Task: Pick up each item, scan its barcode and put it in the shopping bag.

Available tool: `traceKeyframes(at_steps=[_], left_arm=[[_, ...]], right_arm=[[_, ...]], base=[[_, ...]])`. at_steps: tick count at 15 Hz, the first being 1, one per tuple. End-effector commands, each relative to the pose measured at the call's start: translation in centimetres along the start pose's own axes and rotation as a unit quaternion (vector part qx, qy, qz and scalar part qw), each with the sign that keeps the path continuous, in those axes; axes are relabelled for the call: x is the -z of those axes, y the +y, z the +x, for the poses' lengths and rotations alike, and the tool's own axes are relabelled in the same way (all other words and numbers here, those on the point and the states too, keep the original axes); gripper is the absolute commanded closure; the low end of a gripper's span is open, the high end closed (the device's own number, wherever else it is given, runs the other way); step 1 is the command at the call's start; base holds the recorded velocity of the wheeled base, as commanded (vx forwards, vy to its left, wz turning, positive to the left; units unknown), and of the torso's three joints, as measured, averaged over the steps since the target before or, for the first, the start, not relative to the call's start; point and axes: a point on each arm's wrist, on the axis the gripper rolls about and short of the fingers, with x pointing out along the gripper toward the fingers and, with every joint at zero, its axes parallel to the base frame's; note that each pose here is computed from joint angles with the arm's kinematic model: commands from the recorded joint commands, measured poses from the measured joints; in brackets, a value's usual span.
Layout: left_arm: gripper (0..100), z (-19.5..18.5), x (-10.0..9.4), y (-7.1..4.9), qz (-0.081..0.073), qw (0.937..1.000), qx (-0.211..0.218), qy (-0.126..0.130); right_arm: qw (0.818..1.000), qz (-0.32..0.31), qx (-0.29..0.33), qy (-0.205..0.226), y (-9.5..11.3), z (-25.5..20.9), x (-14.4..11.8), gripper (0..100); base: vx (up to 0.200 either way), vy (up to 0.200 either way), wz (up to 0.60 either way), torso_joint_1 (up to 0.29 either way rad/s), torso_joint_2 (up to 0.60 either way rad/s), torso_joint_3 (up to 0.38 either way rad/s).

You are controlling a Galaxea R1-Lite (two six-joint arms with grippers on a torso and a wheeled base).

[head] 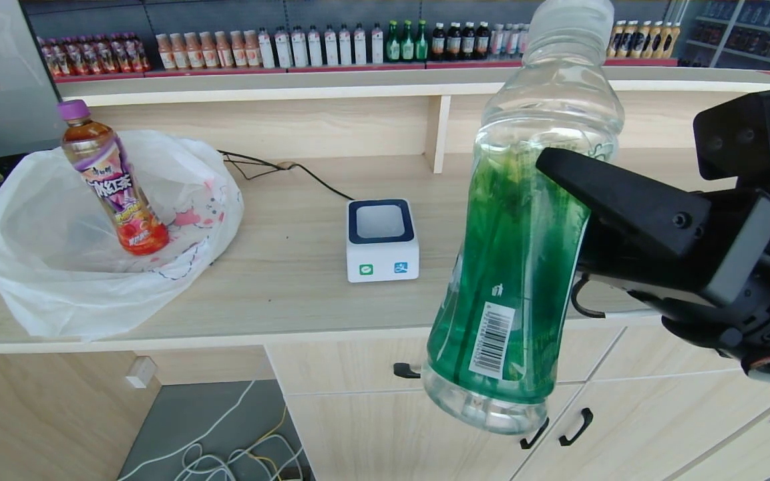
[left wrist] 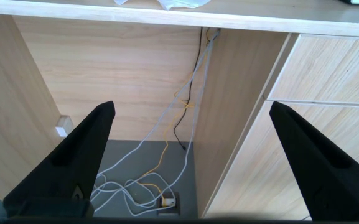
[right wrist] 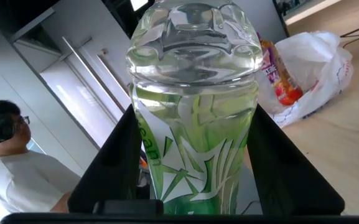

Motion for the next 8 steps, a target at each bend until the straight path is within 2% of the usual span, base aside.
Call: traceKeyframes(at_steps=[1, 4, 8], left_arm=[[0, 0.0, 0.0, 0.0, 0.0, 1.0, 0.0, 0.0], [0, 0.0, 0.0, 0.0, 0.0, 1.0, 0.0, 0.0], [0, 0.0, 0.0, 0.0, 0.0, 1.0, 0.0, 0.0]], right_arm=[[1.0, -0.001, -0.001, -0.001, 0.06, -0.01, -0.03, 100], [1.0, -0.019, 0.007, -0.001, -0.05, -0.26, 0.14, 100], [0.997, -0.081, 0.009, -0.001, 0.06, -0.49, 0.11, 100]], base=[[0.0, 0.0, 0.0, 0.0, 0.0, 0.0], [0.0, 0.0, 0.0, 0.0, 0.0, 0.0], [0.0, 0.0, 0.0, 0.0, 0.0, 0.0]])
